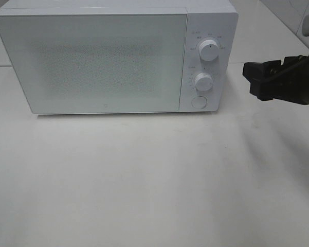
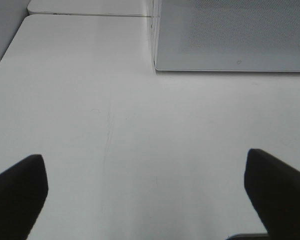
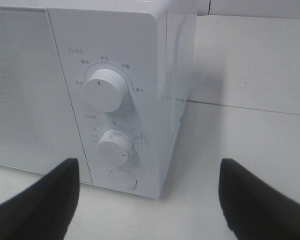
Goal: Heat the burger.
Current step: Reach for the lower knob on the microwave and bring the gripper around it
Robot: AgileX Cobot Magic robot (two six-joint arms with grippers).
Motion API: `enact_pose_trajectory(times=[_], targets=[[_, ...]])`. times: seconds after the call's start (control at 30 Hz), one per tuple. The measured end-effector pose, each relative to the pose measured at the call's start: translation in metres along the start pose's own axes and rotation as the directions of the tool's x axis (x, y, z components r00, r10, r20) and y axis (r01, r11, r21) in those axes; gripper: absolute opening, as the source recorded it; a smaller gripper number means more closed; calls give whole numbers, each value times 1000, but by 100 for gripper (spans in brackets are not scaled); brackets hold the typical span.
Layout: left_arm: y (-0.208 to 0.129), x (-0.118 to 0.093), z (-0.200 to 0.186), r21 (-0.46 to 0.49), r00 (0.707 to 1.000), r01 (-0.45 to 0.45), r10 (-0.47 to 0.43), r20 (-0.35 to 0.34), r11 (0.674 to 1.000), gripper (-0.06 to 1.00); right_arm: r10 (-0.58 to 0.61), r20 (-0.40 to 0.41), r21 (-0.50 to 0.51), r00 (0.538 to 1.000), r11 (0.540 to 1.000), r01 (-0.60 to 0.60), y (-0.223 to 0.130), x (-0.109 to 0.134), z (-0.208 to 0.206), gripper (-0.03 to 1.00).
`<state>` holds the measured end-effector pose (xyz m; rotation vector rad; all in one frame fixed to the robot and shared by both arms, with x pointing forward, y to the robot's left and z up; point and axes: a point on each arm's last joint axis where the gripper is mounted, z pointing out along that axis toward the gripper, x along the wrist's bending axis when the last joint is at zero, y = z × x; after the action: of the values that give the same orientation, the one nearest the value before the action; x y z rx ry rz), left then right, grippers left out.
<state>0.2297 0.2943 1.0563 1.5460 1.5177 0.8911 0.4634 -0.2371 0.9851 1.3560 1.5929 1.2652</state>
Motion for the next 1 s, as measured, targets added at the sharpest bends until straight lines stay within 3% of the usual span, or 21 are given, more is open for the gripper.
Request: enact_pose_trajectory(times=[0.5,1.0], targets=[[0,0,0,0,1000,0,0,0,1000,99,-32,125,-85,992,995,42,-48,45,33,75],[0,0,0,0,1000,0,0,0,1000,99,16,204,-103,979,995,5,-62,79,64,75]])
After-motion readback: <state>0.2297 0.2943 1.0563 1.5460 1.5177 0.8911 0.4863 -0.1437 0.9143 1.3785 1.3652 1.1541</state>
